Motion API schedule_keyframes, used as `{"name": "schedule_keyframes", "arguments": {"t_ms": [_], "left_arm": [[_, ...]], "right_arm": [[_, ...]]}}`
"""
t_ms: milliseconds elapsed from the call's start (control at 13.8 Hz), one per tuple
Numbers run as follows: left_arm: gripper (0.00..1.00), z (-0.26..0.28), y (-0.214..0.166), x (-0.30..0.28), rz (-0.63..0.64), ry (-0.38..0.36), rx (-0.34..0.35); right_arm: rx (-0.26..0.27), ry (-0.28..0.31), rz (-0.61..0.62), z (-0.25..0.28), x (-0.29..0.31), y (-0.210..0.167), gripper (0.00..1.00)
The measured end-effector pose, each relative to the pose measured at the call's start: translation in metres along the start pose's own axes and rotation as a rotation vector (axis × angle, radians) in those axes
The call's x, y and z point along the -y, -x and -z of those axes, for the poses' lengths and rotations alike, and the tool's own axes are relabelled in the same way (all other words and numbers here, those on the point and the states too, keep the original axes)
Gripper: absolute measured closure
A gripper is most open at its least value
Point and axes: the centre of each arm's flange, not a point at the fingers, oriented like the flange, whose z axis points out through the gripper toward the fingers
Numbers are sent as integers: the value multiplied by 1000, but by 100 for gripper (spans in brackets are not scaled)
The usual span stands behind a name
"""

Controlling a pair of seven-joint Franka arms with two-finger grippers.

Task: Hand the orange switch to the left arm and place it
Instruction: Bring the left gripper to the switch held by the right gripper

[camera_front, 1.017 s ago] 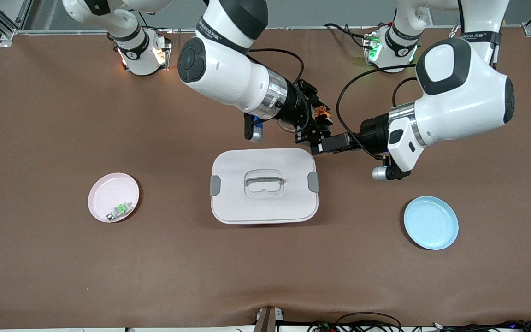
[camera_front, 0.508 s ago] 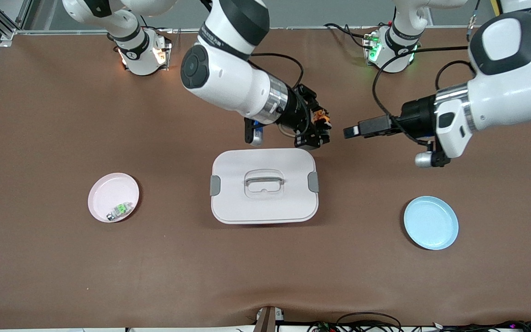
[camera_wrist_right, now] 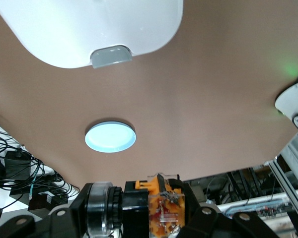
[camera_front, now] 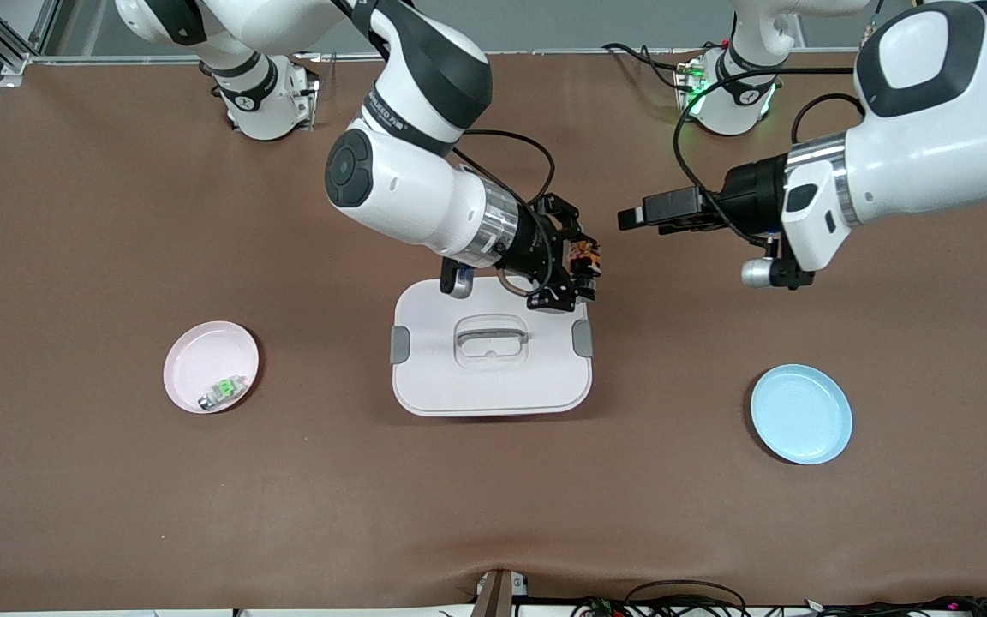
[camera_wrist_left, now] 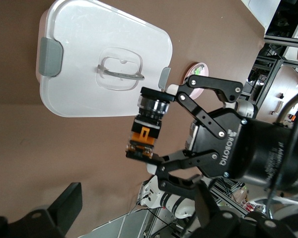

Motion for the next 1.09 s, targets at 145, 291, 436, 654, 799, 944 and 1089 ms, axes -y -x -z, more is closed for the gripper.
{"name": "schedule_keyframes", "arguments": {"t_ms": [145, 291, 436, 654, 799, 944, 1089], "left_arm": [[0, -15, -8, 0, -1, -8, -17], [0, -26, -13, -2, -4, -9, -27], [0, -28, -17, -3, -6, -7, -32], [0, -28, -19, -4, -7, -7, -34], [0, -29, -19, -5, -10, -9, -33], [0, -37, -17, -4, -12, -31, -16], [0, -43, -14, -5, -14, -50, -2]], "right_arm": [[21, 16, -18, 0, -1, 2, 27], [37, 29, -31, -2, -6, 6, 27], [57, 37, -50, -4, -13, 12, 27], [84, 43, -85, 3, -21, 26, 27], [96, 49, -121, 6, -18, 25, 27], [123, 54, -144, 16, -10, 24, 27], [130, 60, -151, 17, -8, 23, 27]]}}
